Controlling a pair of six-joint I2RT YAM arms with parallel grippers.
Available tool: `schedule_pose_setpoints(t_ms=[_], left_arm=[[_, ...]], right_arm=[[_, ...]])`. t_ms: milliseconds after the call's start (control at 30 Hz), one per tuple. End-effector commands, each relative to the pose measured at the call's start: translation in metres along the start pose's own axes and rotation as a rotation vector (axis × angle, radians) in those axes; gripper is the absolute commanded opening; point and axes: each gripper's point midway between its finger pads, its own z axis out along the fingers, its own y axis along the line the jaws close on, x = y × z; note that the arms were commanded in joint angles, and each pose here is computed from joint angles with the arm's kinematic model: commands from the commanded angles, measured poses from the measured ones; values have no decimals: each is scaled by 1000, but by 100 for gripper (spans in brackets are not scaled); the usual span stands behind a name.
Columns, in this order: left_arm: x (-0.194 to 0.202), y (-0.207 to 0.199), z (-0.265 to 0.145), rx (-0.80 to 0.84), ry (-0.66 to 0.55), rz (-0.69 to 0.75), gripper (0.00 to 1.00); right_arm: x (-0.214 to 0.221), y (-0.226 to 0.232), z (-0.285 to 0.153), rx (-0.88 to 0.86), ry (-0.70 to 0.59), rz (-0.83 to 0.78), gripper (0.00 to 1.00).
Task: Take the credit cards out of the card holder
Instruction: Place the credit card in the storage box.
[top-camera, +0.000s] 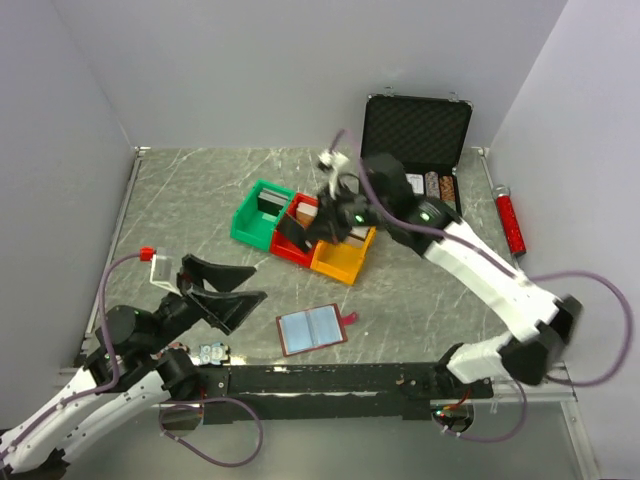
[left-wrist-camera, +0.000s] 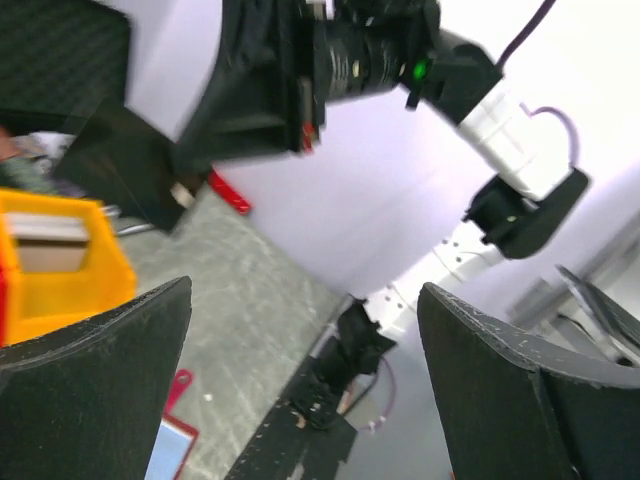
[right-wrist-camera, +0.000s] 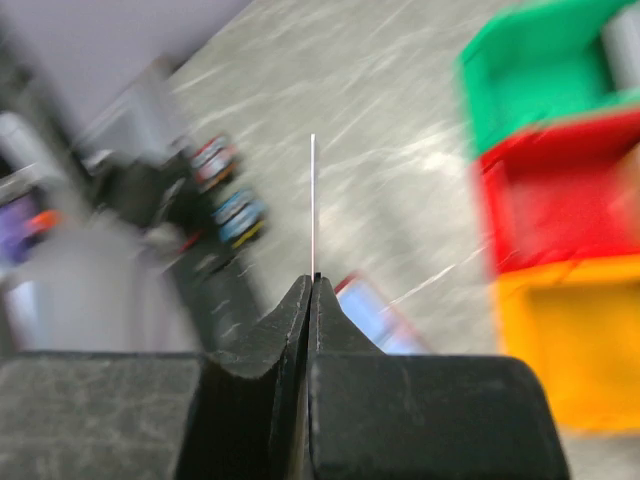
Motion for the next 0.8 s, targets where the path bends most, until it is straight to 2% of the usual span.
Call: schedule_pose_setpoints(t_ms=[0, 100, 200, 267, 367, 533, 767], left_arm=[[-4, 37, -10, -218, -12, 6, 99], [-7, 42, -16, -268, -15, -3, 99], [-8, 48, -20, -293, -50, -41, 99], [-6, 51, -22, -296, -60, -58, 99], [-5, 60, -28, -360, -52, -54, 99], [-26, 83, -50, -546, -137, -62, 99], [-24, 84, -61, -531, -169, -88, 99]], right_arm=[[-48, -57, 44, 155, -19, -259, 0], [-77, -82, 67, 224, 9, -303, 0], [-90, -95, 86, 202, 39, -351, 0], [-96, -104, 98, 192, 16, -389, 0], [-98, -122, 115, 223, -30, -438, 0], [-95, -151, 151, 231, -4, -477, 0], [-93, -178, 181, 248, -9, -513, 0]])
